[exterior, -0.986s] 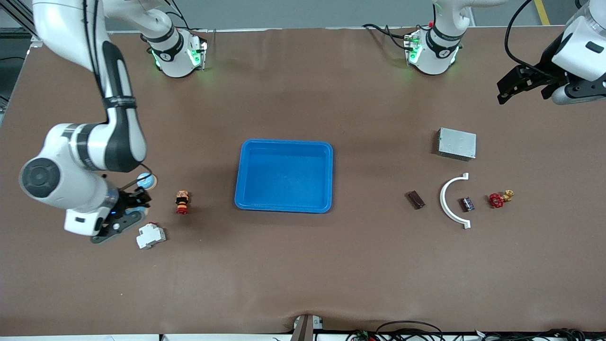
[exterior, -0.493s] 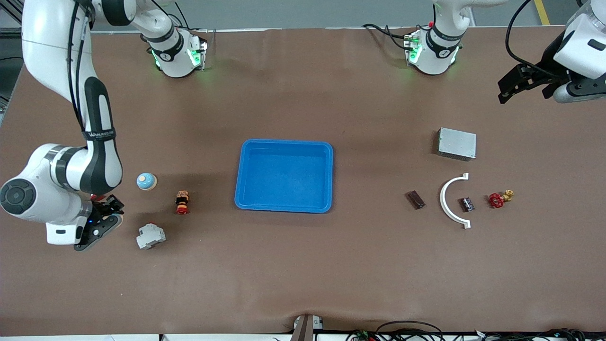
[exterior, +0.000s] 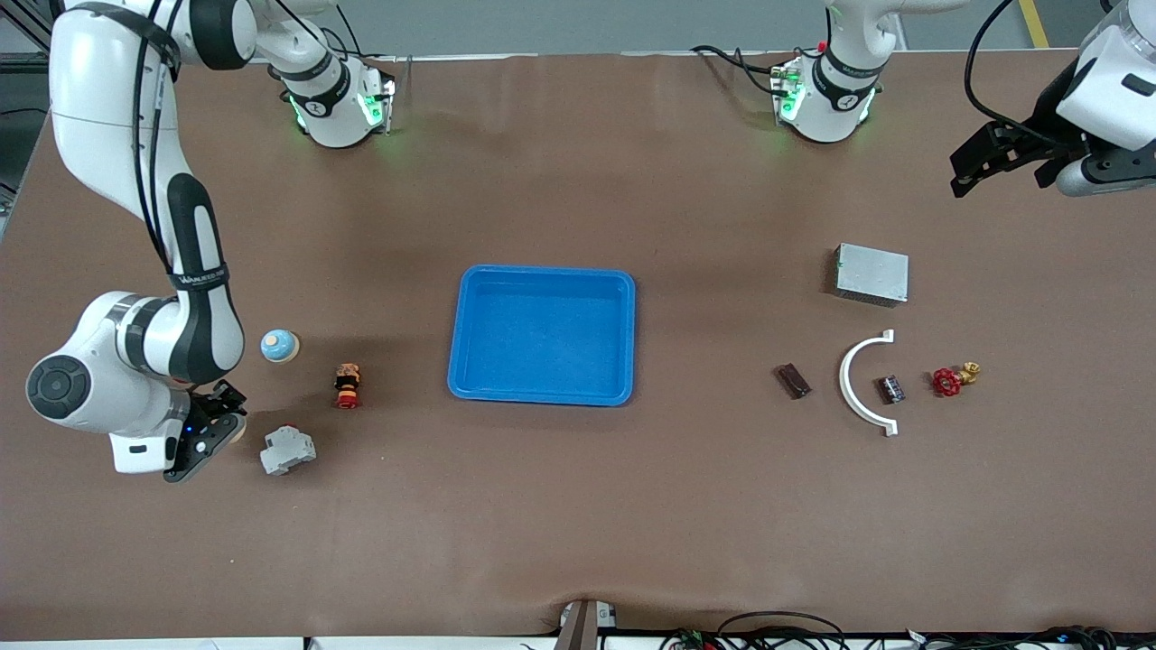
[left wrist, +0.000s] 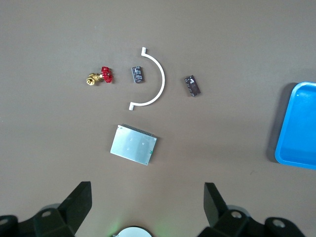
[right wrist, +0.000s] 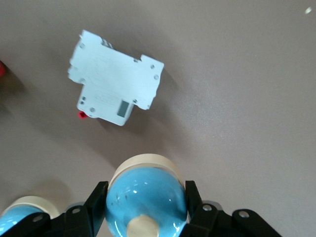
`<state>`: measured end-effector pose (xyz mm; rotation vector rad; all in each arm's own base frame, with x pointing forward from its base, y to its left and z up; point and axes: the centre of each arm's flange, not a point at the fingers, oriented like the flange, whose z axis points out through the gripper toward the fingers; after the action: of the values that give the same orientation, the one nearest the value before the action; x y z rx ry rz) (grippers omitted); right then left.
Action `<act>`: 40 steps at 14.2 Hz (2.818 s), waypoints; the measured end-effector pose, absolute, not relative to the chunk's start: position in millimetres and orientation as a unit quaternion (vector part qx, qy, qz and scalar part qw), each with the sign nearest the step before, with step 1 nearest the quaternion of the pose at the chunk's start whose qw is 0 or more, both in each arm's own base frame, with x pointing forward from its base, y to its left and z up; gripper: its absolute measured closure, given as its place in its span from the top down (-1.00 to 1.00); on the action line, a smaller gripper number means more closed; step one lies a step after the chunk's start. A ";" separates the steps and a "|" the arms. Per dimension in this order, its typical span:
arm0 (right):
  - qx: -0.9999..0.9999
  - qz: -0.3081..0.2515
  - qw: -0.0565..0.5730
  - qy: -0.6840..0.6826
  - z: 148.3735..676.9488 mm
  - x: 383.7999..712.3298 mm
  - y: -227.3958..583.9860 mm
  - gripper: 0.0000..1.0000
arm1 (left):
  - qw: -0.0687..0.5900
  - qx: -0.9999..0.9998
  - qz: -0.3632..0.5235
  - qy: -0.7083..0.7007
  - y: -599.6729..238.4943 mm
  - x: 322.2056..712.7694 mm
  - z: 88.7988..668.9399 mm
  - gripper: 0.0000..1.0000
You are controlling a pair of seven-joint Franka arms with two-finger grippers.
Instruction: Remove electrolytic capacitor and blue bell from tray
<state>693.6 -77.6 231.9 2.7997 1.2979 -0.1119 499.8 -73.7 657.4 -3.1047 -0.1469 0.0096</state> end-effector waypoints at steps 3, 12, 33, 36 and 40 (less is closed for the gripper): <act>0.902 -0.047 0.019 0.428 209.9 689.1 -93.5 0.35 | 0.016 -0.999 0.003 -0.048 -72.7 499.9 658.0 1.00; 0.902 -0.040 0.006 0.430 176.3 686.3 -106.1 0.35 | 0.016 -0.999 0.002 -0.049 -71.7 500.0 658.9 1.00; 0.997 -0.011 -0.071 0.034 311.8 616.6 14.0 1.00 | 0.017 -0.999 0.002 -0.047 -73.9 492.4 668.4 1.00; 0.998 0.007 -0.056 -0.021 363.1 588.4 12.9 1.00 | 0.017 -0.999 -0.002 -0.042 -78.5 491.2 671.8 1.00; 0.997 0.035 -0.065 -0.010 447.7 555.2 11.6 1.00 | 0.017 -0.999 -0.001 -0.042 -79.1 490.5 672.4 1.00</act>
<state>555.2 11.6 447.7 3.2705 -0.0325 0.1139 490.5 -79.1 672.4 -3.1049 -0.1302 -0.0045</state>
